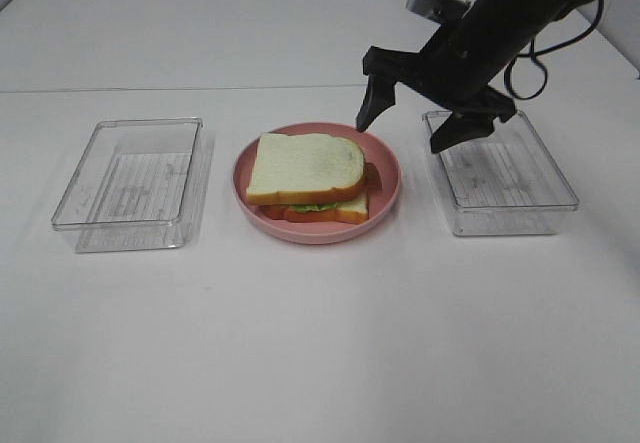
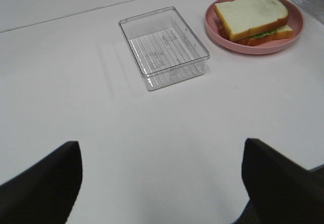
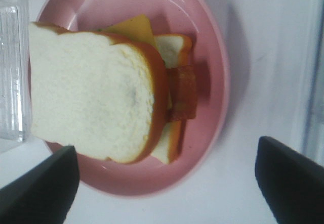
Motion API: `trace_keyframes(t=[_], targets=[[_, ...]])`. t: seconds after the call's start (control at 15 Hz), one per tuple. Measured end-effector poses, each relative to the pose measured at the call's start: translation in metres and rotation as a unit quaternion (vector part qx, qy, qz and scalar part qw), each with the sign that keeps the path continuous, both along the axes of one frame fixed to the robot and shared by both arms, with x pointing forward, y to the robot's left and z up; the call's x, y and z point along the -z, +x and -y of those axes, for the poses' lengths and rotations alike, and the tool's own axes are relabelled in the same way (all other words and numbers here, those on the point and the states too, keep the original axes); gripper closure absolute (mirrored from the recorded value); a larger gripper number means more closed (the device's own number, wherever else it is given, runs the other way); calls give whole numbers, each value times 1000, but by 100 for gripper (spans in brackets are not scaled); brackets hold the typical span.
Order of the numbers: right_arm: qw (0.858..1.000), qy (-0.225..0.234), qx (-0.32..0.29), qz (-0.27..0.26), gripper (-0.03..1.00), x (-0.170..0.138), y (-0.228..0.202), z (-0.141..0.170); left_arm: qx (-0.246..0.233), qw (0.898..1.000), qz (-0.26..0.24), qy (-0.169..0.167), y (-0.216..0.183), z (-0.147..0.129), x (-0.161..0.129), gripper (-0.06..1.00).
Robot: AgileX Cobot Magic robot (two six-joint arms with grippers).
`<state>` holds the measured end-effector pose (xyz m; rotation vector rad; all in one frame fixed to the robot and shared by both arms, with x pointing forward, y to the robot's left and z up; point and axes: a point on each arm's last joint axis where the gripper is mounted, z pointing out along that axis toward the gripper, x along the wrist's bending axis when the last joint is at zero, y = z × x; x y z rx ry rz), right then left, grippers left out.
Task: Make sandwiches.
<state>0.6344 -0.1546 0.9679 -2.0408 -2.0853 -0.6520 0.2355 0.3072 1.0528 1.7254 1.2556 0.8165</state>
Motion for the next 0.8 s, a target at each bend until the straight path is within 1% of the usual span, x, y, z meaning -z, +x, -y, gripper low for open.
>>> trace_keyframes(t=[0.13, 0.27, 0.33, 0.4, 0.53, 0.6, 0.73, 0.8], targets=[[998, -48, -38, 20, 9, -35, -15, 11, 0, 1000, 0, 0, 0, 0, 0, 14], [994, -87, -66, 26, 9, -65, -33, 22, 0, 1000, 0, 0, 0, 0, 0, 14], [993, -96, -71, 28, 9, -74, -38, 25, 0, 1000, 0, 0, 0, 0, 0, 14], [991, -107, -77, 36, 9, -90, -49, 30, 0, 1000, 0, 0, 0, 0, 0, 14], [989, -118, -82, 47, 9, -113, -76, 39, 0, 1000, 0, 0, 0, 0, 0, 14], [987, -123, -82, 60, 9, -127, -112, 50, 0, 1000, 0, 0, 0, 0, 0, 14], [987, -124, -83, 60, 9, -128, -152, 62, 0, 1000, 0, 0, 0, 0, 0, 14], [987, -124, -83, 60, 9, -128, -164, 65, 0, 1000, 0, 0, 0, 0, 0, 14]])
